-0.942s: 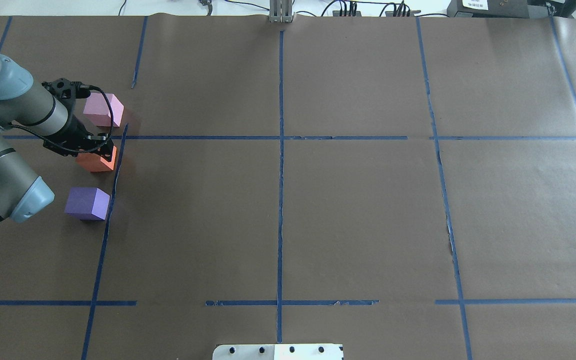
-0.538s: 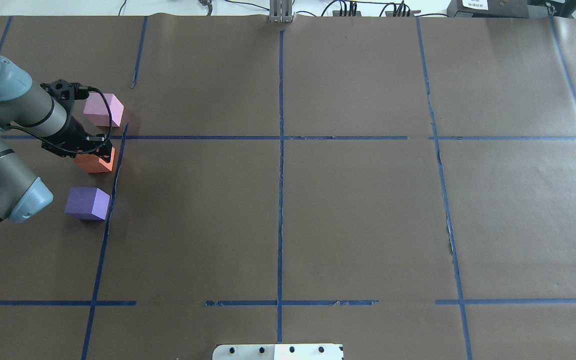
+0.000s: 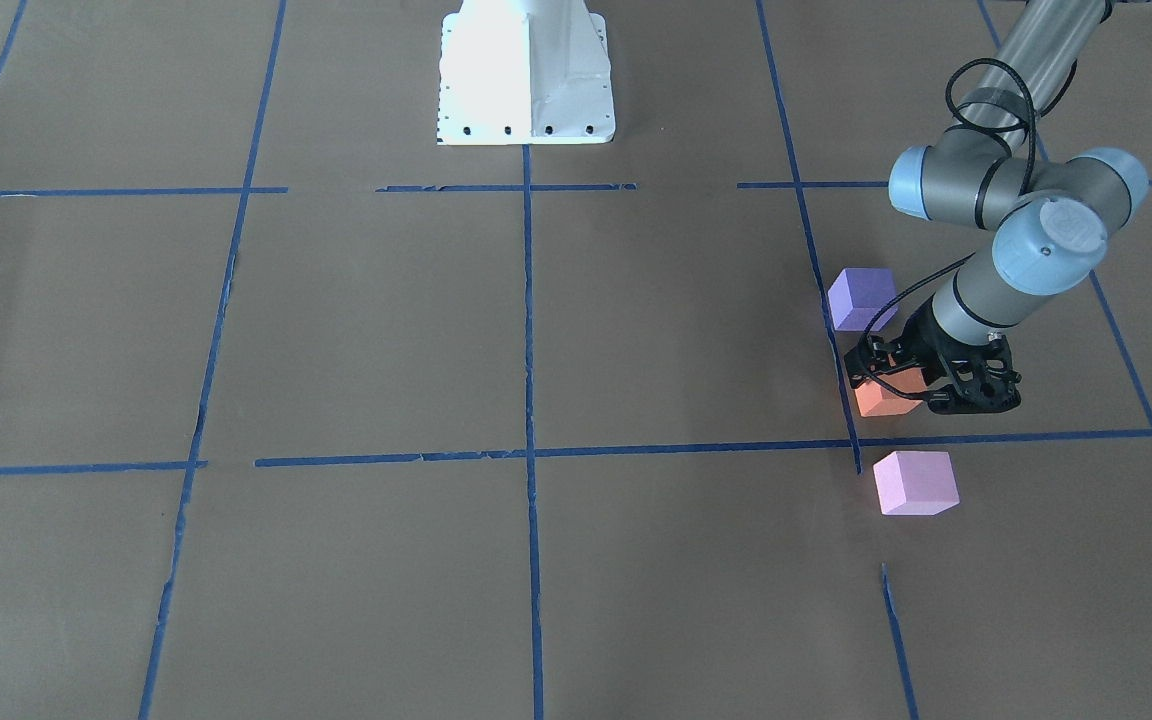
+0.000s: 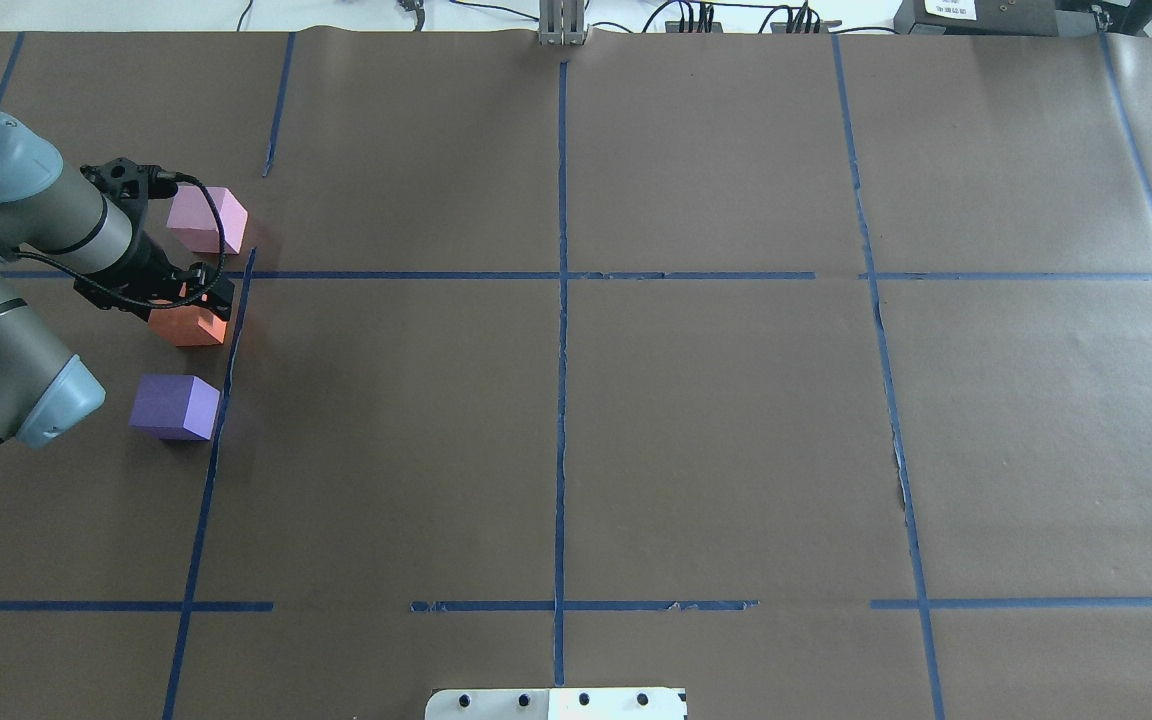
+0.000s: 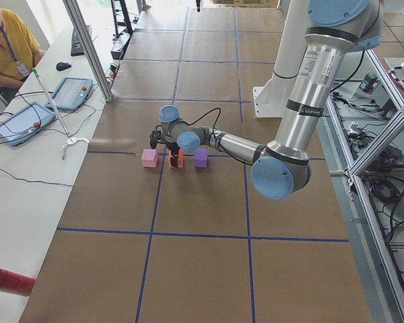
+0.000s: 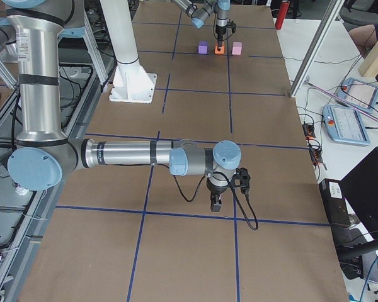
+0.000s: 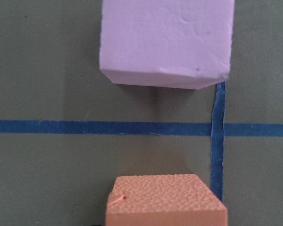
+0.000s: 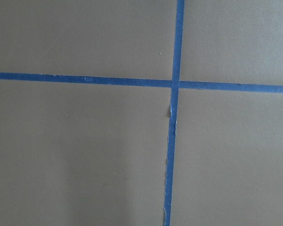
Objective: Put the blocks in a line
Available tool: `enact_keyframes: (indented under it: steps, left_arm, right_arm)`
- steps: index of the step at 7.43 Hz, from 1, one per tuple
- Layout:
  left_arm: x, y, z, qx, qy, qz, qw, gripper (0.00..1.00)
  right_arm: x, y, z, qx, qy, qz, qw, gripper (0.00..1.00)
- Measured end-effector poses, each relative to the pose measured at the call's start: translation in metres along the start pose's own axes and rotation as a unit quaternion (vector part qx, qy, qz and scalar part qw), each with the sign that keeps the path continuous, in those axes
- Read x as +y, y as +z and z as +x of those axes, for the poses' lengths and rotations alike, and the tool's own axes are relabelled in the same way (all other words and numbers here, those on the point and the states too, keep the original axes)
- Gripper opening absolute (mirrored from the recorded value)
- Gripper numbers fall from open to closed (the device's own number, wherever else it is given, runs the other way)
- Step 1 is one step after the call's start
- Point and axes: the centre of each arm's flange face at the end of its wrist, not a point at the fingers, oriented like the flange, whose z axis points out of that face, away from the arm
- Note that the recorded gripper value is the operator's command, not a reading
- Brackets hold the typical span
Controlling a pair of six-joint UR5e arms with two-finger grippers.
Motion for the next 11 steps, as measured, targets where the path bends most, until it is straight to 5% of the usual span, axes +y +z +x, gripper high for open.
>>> enact_keyframes:
  steps: [7, 11]
  left_arm:
    - [0.016, -0.091, -0.022, -0.003, 0.008, 0.076, 0.9971, 1.00]
    - [-0.023, -0.184, -0.138, -0.042, 0.074, 0.094, 0.9920, 0.99]
  right_arm:
    - [0.000, 0.000, 0.000, 0.000, 0.000, 0.000, 1.0000, 1.00]
    - [0.000, 0.000, 0.000, 0.000, 0.000, 0.000, 1.0000, 1.00]
